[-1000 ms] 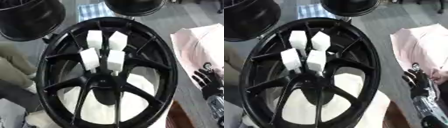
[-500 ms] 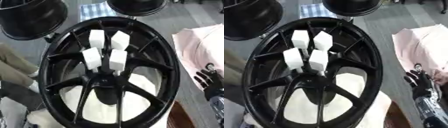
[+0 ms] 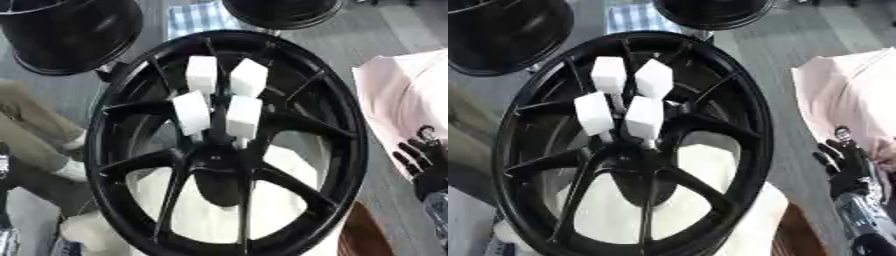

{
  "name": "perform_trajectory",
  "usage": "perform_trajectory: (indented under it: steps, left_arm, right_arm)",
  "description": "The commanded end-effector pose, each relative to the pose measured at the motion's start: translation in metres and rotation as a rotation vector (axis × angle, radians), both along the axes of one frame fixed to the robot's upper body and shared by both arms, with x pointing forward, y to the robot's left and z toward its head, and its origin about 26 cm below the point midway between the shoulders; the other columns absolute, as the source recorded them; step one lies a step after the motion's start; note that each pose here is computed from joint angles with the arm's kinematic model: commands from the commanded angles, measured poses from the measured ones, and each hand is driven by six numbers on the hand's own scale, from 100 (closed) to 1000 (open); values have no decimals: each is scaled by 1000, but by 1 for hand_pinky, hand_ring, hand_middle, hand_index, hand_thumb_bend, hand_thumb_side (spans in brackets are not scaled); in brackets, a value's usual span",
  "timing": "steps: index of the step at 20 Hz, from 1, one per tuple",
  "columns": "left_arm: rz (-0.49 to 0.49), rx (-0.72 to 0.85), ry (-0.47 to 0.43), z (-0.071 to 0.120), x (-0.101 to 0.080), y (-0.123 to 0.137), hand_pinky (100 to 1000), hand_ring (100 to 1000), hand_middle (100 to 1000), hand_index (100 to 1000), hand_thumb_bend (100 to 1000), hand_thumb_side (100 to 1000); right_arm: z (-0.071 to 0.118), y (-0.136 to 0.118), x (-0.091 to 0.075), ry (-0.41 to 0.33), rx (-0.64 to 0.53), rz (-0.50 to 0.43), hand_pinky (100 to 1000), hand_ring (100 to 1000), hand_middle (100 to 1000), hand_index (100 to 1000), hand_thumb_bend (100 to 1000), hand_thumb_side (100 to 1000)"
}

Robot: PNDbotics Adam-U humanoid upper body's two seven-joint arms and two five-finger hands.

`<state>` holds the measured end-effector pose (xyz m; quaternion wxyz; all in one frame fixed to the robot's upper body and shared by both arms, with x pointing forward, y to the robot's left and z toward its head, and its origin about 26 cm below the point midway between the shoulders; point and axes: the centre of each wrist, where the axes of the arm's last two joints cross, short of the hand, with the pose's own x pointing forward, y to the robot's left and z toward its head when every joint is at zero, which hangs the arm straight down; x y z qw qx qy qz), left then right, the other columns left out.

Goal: Pull the pin out of the wheel hub.

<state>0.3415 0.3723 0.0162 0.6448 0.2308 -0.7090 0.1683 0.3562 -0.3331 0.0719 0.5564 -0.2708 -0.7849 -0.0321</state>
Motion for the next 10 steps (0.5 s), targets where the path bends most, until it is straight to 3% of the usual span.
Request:
perform_trajectory:
  steps: [1, 4, 7, 10]
  left_arm:
    - [14, 39, -30, 16, 1, 11, 657, 437, 418, 655, 430, 749]
    - [22, 49, -25, 17, 0, 15, 657, 437, 418, 655, 431, 749]
    - [29, 60, -20, 18, -2, 19, 657, 438, 418, 655, 431, 750]
    - [36, 72, -14, 18, -4, 23, 657, 438, 418, 655, 431, 750]
  right_arm:
    - [56, -4, 1, -97, -130, 49, 737, 769, 621, 723, 142, 406]
    - [125, -4, -5, -147, -399, 144, 775, 801, 678, 762, 157, 411]
    - [195, 1, -22, -200, -648, 192, 797, 802, 698, 773, 182, 368]
    - [251, 8, -40, -246, -834, 229, 810, 802, 708, 778, 207, 348]
